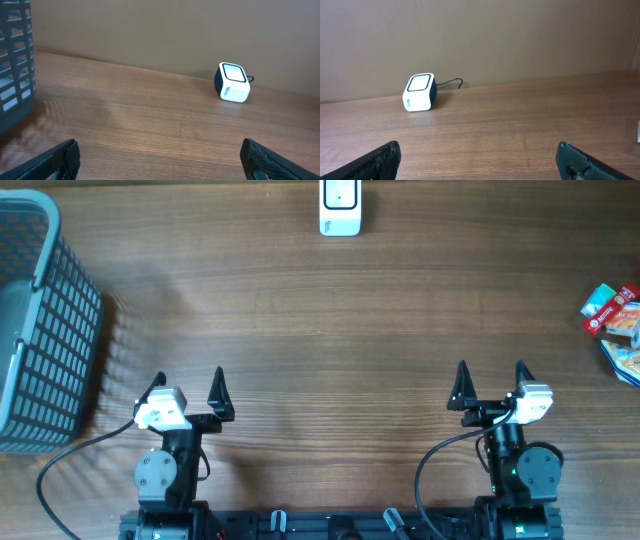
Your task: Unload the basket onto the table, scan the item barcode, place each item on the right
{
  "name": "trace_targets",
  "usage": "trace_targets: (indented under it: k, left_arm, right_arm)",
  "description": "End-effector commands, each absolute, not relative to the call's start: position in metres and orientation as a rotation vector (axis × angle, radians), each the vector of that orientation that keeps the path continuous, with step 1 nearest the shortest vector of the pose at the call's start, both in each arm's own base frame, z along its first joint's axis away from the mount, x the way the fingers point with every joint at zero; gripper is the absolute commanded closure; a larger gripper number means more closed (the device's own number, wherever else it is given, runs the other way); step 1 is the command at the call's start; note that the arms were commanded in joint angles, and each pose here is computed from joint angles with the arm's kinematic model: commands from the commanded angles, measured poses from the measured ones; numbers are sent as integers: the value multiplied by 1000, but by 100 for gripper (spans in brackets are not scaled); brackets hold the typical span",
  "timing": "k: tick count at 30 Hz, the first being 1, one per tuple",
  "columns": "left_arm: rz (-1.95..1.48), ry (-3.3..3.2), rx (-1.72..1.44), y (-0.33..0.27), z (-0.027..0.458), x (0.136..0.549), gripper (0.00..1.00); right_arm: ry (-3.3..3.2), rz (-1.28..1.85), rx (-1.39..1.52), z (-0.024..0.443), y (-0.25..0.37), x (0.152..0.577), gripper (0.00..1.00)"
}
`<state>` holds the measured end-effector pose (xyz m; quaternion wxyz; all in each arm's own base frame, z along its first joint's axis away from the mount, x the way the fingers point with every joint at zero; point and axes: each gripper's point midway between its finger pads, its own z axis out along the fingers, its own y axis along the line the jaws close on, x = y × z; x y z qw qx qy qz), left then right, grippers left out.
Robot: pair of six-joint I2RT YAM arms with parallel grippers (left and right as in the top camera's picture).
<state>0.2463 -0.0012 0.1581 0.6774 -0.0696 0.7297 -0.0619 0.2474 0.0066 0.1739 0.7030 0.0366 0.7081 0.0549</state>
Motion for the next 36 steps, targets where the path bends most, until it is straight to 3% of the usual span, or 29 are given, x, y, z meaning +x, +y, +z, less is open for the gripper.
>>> trace_targets:
  k: [1,36]
  left_arm:
    - [-118,1644,-92,-6,157,246,0]
    - [-99,1645,-55,-8,157,246,0]
  right_arm:
    - [1560,109,100,177,3,247,0]
    - [1560,109,100,177,3,247,0]
